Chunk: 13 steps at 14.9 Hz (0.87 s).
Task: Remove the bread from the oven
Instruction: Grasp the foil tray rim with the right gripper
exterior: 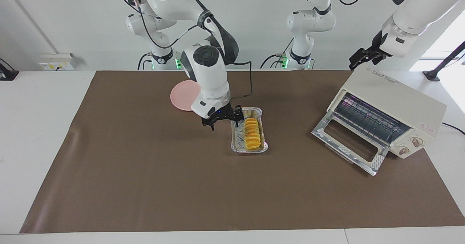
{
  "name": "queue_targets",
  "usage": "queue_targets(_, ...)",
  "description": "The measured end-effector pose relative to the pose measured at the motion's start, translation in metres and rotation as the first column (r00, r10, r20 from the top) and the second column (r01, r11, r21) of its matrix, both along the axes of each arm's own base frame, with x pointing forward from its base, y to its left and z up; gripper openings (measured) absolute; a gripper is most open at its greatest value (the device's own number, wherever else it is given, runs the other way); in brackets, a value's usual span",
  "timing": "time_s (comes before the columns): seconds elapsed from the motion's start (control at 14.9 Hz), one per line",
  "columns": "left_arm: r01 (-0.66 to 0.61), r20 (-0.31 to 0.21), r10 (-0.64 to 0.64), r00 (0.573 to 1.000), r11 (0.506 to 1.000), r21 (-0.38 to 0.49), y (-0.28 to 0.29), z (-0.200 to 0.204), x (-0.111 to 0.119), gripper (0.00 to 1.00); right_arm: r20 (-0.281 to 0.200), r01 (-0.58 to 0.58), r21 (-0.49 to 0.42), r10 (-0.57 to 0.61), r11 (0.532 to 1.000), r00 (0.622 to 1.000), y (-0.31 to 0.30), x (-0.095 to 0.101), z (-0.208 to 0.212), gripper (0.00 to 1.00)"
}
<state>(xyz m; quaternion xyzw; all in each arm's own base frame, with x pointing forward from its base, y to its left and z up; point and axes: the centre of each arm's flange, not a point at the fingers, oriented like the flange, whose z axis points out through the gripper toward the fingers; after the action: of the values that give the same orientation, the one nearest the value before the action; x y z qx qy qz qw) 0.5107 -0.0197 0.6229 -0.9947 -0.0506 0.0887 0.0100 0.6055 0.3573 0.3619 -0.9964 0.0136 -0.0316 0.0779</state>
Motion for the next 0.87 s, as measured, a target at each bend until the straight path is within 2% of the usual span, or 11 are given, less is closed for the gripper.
queue_targets(0.2, 0.017, -0.004, -0.017, 1.000, 1.000, -0.004, 0.003, -0.004, 0.003, 1.00, -0.033, 0.051, 0.021, -0.050, 0.999, 0.998, 0.001, -0.012, -0.034, 1.00)
queue_targets(0.4, 0.021, -0.028, -0.021, 0.999, 1.000, -0.005, 0.004, -0.020, 0.014, 1.00, -0.080, 0.060, 0.042, -0.057, 0.997, 0.995, 0.011, -0.032, -0.044, 0.98)
queue_targets(0.6, 0.029, -0.047, -0.030, 0.998, 1.000, -0.006, 0.002, -0.031, 0.020, 1.00, -0.103, 0.077, 0.029, -0.073, 0.997, 0.992, 0.021, -0.051, -0.047, 0.63)
queue_targets(0.87, 0.035, -0.039, -0.035, 0.999, 0.999, -0.006, 0.000, -0.027, 0.020, 1.00, -0.119, 0.127, 0.022, -0.123, 0.992, 0.985, 0.028, -0.063, -0.047, 0.21)
